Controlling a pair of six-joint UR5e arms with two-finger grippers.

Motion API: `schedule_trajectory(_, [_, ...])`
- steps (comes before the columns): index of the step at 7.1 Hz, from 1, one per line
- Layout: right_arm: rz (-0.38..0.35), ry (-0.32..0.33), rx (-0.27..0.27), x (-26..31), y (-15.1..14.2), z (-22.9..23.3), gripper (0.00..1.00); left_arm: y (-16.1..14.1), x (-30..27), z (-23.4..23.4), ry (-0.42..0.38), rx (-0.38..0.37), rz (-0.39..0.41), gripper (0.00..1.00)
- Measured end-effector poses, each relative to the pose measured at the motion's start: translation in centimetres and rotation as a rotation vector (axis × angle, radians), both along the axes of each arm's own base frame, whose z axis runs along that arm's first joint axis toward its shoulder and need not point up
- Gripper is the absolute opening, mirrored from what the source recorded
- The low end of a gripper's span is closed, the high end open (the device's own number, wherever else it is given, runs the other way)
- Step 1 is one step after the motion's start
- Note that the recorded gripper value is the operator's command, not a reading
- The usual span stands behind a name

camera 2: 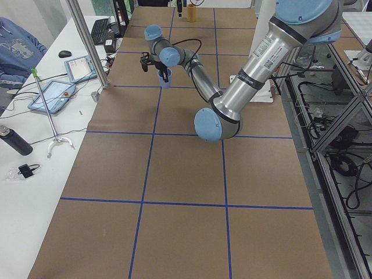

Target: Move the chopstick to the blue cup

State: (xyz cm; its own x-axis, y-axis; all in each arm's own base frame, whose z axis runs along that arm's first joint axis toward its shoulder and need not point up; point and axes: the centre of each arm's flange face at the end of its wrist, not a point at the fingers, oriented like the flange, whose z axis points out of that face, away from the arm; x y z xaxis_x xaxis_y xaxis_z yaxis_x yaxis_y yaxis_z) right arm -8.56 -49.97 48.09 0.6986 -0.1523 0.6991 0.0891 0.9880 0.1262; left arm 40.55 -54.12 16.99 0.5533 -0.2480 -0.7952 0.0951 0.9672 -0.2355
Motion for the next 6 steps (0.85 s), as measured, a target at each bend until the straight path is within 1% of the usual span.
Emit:
schedule_trajectory(1, [0.002, 0.0, -0.001, 0.0, 0.0, 0.0, 1.0, 1.6, 4.7, -2.0, -0.027, 0.001, -0.002, 0.0])
schedule_trajectory(2, [0.009, -0.002, 0.001, 0.4, 0.0, -0.1, 1.0, 3.4, 8.8, -2.7, -0.056, 0.004, 0.011, 0.0])
schedule_trajectory(3, [0.031, -0.006, 0.001, 1.6, 0.0, -0.2, 1.0, 5.0, 11.7, -2.5, -0.076, 0.006, 0.028, 0.0])
schedule_trajectory(4, [0.061, -0.012, -0.002, 3.3, -0.1, -0.1, 1.0, 6.0, 13.5, -2.0, -0.089, 0.004, 0.045, 0.0])
schedule_trajectory(6, [0.123, -0.02, -0.018, 6.8, -0.1, 0.5, 1.0, 6.3, 15.2, -1.1, -0.083, 0.007, 0.056, 0.0])
